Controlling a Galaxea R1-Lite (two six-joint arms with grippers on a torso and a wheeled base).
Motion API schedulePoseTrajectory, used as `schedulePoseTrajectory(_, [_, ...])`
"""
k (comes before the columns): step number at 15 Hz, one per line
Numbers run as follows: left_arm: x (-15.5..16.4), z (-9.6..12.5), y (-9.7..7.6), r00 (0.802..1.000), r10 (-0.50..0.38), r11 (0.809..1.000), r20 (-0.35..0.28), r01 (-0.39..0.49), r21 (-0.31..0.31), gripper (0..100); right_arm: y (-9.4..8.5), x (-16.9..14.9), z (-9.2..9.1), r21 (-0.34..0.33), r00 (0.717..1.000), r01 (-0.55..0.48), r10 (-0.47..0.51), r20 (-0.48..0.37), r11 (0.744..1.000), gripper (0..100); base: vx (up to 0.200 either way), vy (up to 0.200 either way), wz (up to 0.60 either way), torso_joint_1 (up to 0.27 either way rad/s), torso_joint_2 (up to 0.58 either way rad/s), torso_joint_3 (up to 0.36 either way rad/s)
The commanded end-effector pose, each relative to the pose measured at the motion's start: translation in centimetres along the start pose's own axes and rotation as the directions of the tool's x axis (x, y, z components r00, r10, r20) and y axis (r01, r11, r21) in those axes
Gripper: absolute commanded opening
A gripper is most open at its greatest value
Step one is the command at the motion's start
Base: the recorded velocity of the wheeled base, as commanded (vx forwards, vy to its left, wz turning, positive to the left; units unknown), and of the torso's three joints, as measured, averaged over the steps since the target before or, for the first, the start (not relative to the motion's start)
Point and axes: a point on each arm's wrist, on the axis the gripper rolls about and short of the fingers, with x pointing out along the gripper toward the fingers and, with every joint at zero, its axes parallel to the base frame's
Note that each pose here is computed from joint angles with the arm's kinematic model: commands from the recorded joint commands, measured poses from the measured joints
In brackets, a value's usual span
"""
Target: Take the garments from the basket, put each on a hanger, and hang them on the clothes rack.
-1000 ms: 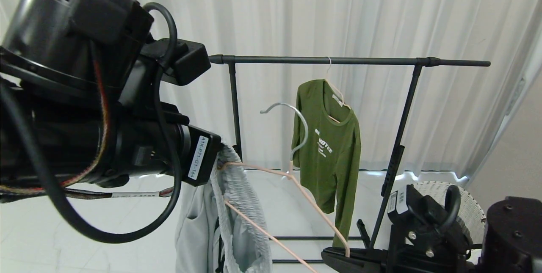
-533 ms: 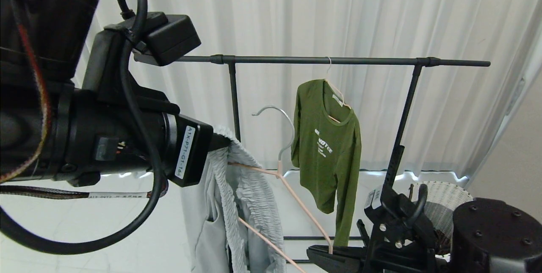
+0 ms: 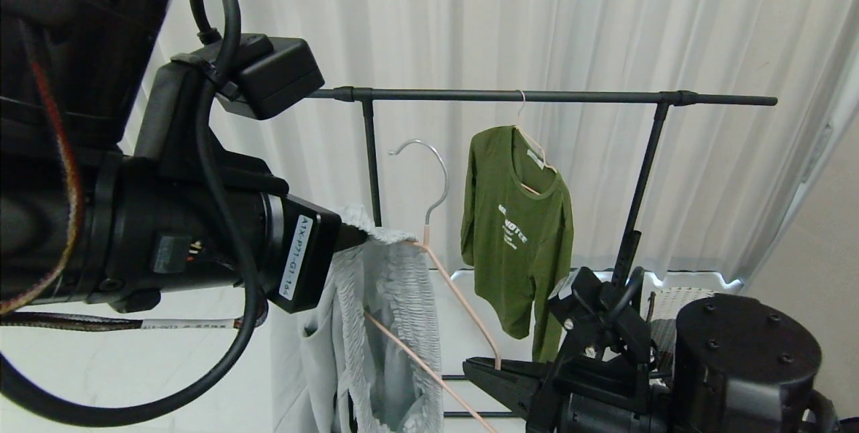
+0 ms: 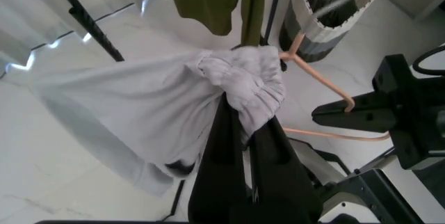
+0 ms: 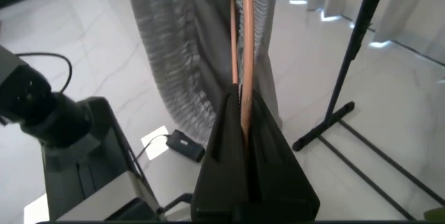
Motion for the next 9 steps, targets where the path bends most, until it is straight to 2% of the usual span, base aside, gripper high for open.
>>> schedulePoseTrajectory(1, [0.0, 0.0, 0.0, 1.000, 0.001, 1.000, 0.001, -0.001, 0.000, 0, 0.1, -0.2, 0.5, -0.003, 1.000, -0.005, 0.005, 0.029, 1.000, 0, 0.000, 0.000, 0.00, 0.000, 0.00, 0.000])
schedulePoseTrajectory(5, [0.1, 0.0, 0.0, 1.000, 0.023, 1.000, 0.004, -0.023, 0.001, 0, 0.5, -1.3, 1.6, -0.005, 0.997, -0.016, 0.017, 0.081, 1.000, 0, 0.000, 0.000, 0.00, 0.000, 0.00, 0.000])
schedulePoseTrajectory(9, [0.5, -0.1, -1.1, 0.999, -0.005, 1.000, 0.047, 0.004, 0.024, 0, 0.5, -1.7, 2.2, -0.009, 0.994, -0.020, 0.021, 0.112, 1.000, 0, 0.000, 0.000, 0.00, 0.000, 0.00, 0.000])
